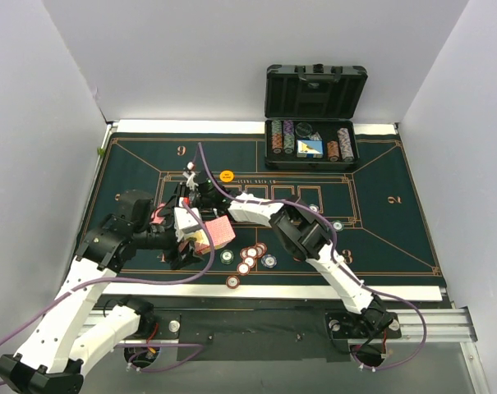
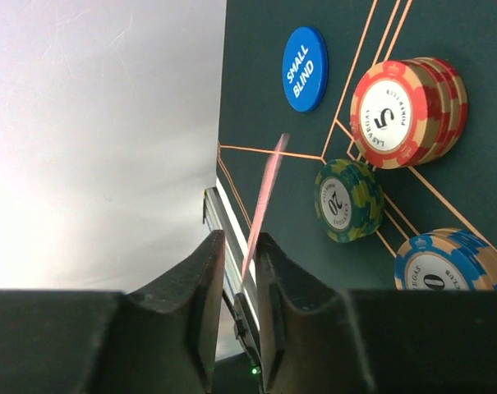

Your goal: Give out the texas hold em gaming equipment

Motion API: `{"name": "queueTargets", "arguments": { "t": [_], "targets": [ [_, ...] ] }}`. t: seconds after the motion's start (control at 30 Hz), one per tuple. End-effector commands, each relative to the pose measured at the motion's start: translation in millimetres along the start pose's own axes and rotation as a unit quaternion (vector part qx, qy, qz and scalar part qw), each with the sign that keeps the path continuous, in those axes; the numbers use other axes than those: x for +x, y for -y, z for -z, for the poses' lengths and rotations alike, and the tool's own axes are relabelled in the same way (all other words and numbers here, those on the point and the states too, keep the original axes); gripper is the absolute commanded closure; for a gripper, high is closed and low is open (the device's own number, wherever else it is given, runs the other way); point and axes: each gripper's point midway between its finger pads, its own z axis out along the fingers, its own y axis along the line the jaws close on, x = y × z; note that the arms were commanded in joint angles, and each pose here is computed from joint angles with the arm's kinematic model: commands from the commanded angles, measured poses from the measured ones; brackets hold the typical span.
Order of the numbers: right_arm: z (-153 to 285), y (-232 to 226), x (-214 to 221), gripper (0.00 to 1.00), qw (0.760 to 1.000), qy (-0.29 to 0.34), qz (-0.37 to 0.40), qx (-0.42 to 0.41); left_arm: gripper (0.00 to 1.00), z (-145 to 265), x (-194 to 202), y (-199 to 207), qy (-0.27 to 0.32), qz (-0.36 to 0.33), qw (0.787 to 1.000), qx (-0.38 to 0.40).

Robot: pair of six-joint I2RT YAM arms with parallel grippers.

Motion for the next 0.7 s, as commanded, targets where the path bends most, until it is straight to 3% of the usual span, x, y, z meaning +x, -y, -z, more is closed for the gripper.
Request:
{"name": "queueTargets", "arguments": {
  "t": [0.0,0.07,0.2,0.33,0.5,0.67],
  "targets": [
    [6.9,-28.0,-8.6,0.72,0.999,0.027,0.035,0.007,1.0,11.5,-28.9,4.2,0.042,-0.029,0.999,-0.001],
    [13.0,-23.5,-4.9,0.59,0.999,0.029,0.036,0.023,1.0,11.1,-27.8,4.1,0.042,-0.027,0.999,-0.002],
    [27.1,-14.5,-1.3,0.48,0.998,0.028,0.039,0.046,1.0,11.3,-27.3,4.9,0.043,-0.027,0.999,-0.002],
    [45.0,-18.8,2.9,0.47,0.998,0.026,0.031,0.041,1.0,13.2,-28.5,4.7,0.045,-0.028,0.999,-0.007],
    [79.3,-67.9,10.9,0.47,0.998,0.028,0.045,-0.02,1.0,12.4,-25.9,5.5,0.044,-0.026,0.999,-0.006],
    [118.7,-80.5,30.2,0.45,0.998,0.025,0.045,-0.041,1.0,10.8,-23.3,4.2,0.039,-0.026,0.999,-0.005]
  ]
}}
